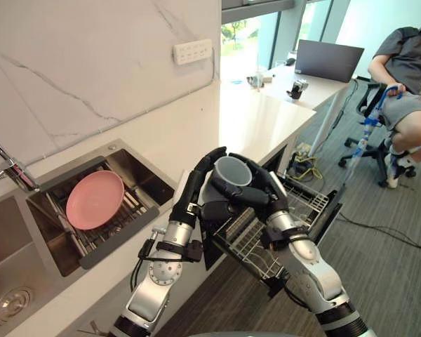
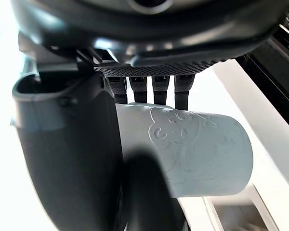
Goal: Walk over to the sink, pick up the cup, carry it to the dishwasher, place the cup inside the dishwasher, then close the dishwasher door
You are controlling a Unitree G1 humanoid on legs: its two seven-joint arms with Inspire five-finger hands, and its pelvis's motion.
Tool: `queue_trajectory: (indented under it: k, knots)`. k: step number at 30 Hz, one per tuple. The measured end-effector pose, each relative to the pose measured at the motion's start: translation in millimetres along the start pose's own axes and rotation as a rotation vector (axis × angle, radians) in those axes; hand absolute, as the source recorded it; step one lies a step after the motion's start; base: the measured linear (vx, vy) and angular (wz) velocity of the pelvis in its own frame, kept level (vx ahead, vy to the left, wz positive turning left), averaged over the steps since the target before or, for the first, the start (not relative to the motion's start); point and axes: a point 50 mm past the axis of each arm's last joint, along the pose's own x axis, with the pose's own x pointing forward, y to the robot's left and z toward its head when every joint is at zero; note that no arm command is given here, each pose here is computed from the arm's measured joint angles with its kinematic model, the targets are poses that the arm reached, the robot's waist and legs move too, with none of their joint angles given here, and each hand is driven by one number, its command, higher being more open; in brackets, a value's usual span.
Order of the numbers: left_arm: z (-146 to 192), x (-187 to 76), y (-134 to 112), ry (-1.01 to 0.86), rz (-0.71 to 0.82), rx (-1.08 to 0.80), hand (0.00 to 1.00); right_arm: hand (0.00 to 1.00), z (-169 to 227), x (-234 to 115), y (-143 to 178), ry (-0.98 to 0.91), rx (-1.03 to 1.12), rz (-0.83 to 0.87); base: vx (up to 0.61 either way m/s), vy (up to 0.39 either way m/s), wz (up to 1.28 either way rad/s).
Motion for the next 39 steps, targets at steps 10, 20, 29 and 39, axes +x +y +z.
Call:
queue_trajectory:
  k: [10, 20, 29, 39]
  knots:
    - [62, -3, 18, -0.353, 0.174, -0.162, 1.0, 0.0, 0, -17, -80, 0.006, -0.164, -0.49, 0.0, 0.0, -0.02]
    - [37, -19, 18, -0.177, 0.081, -0.447, 1.0, 0.0, 21, -40, -119, -0.087, -0.166, -0.745, 0.02, 0.0, 0.05]
    - [17, -25, -14, -0.096, -0.189, -0.623, 1.0, 0.0, -4, -50, -115, -0.046, -0.032, -0.721, 0.02, 0.0, 0.0]
    - [-49, -53, -54, 0.239, -0.467, -0.393, 1.0, 0.0, -37, -45, -101, 0.067, 0.079, -0.539, -0.02, -0.001, -0.05]
